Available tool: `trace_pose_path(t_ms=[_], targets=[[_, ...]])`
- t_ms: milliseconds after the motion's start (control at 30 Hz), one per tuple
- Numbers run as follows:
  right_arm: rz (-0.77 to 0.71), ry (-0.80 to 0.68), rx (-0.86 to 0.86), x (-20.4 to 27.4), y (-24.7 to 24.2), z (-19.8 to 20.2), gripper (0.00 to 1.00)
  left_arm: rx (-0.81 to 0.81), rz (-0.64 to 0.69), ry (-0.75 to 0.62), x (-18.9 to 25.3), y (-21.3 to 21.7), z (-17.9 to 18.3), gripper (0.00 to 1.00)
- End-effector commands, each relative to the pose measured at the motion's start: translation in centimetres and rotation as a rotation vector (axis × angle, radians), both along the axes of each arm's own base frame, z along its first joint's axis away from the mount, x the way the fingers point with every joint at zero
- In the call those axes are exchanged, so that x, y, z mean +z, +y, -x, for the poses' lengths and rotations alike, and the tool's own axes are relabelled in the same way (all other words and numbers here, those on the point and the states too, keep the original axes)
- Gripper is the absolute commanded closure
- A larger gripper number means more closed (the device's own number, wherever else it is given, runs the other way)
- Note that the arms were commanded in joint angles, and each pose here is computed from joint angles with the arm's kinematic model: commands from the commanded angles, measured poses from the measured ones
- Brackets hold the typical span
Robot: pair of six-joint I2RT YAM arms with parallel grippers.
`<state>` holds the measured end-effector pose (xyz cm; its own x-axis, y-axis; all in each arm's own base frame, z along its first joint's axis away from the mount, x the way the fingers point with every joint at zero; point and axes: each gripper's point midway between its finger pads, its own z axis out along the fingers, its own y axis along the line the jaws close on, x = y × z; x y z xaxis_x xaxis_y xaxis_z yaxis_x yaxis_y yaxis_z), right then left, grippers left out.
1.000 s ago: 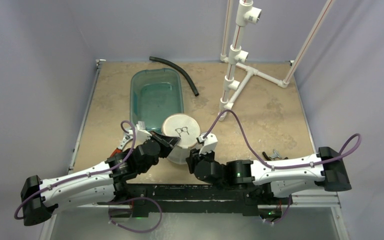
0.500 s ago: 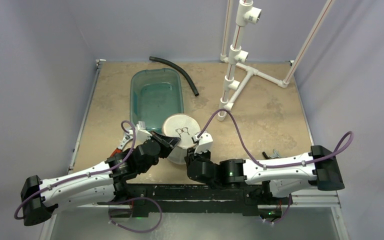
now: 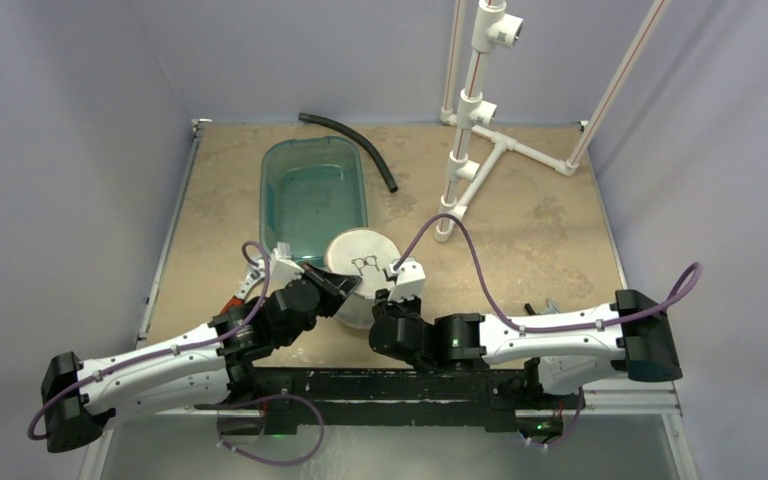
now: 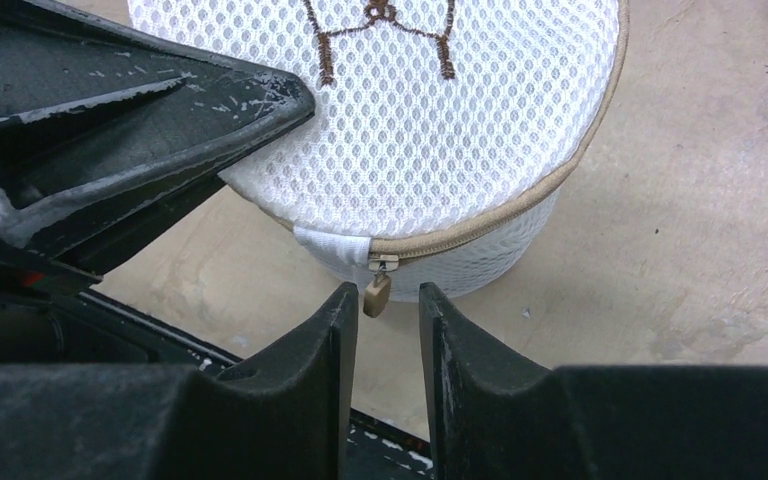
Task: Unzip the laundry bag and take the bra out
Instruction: Unzip the laundry bag at the center of the board.
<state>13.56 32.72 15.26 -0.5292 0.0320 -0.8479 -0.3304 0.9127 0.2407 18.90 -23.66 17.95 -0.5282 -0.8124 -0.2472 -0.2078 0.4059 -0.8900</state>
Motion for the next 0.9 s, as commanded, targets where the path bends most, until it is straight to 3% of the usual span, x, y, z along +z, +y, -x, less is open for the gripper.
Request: trace_pose_path(t_ms=[0,467,700,867], targets=[[-0.033,-0.023,-0.046,1.4,0.2,-0.8,0.69,-0.011,0.052,-0.018,2.1,-0.5,0.1,1.00],[-0.032,-0.028,-0.036,1.5,0.5,-1.2,0.76,-0.027,0.049,-0.014,2.0,-0.7,0.2,1.00],[-0.035,-0.028,-0.035,1.9,0.3,-1.3,1.00,-0.030,0.047,-0.014,2.0,-0.7,0.3,1.00],[-0.025,-0.026,-0.050,1.9,-0.8,-1.2,1.00,-0.031,0.027,-0.009,1.7,-0.4,0.4,1.00]])
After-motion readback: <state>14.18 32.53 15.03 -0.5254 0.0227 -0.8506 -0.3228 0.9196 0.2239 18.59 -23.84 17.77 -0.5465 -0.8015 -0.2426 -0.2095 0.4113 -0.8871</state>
